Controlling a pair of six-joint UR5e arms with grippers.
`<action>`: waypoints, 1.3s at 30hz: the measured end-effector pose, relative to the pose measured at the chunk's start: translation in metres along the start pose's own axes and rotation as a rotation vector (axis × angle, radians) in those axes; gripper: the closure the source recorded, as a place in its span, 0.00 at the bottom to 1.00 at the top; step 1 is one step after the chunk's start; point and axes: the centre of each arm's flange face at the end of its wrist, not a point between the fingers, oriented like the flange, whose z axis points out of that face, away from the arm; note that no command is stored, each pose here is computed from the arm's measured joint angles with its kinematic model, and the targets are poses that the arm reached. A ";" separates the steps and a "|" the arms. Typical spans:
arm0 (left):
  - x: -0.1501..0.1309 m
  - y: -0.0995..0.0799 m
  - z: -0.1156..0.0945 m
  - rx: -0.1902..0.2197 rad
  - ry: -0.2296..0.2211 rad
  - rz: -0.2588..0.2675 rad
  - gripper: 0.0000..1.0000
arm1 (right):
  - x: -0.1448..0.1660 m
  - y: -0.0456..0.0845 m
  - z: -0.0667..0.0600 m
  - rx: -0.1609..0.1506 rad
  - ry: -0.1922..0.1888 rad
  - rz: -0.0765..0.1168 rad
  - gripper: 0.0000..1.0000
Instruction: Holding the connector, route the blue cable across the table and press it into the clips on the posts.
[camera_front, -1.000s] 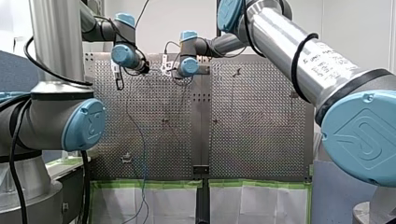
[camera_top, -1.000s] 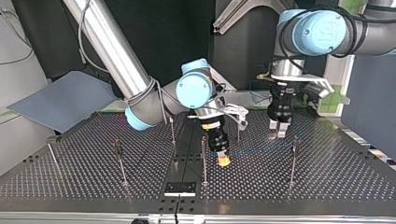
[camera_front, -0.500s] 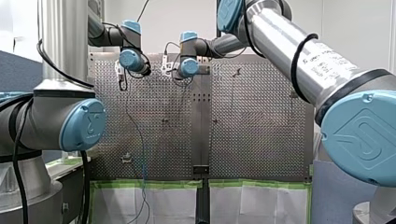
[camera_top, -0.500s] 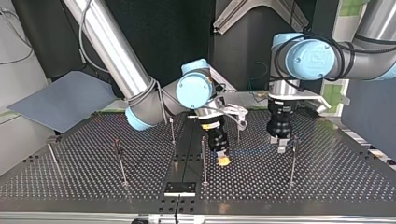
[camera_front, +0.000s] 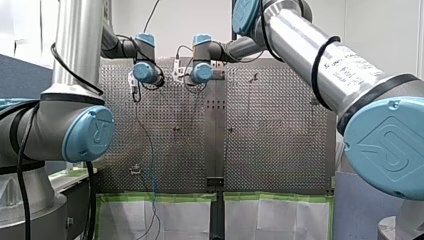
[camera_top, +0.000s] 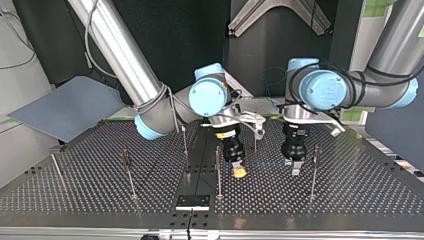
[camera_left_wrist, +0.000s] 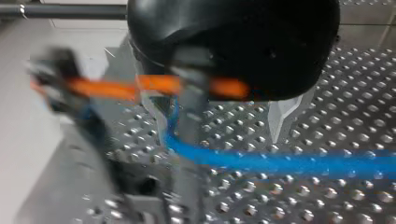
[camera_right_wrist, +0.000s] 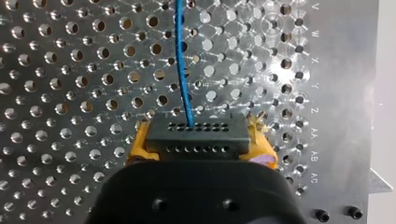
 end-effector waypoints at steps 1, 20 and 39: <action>0.001 0.000 0.001 -0.001 0.002 0.000 0.00 | 0.000 0.000 0.000 0.000 0.000 0.000 1.00; 0.004 0.003 0.001 -0.019 0.007 -0.023 1.00 | -0.001 0.000 0.000 0.000 -0.003 0.000 1.00; 0.020 -0.001 -0.032 -0.050 0.061 -0.019 1.00 | -0.019 0.002 -0.003 -0.004 -0.038 -0.006 1.00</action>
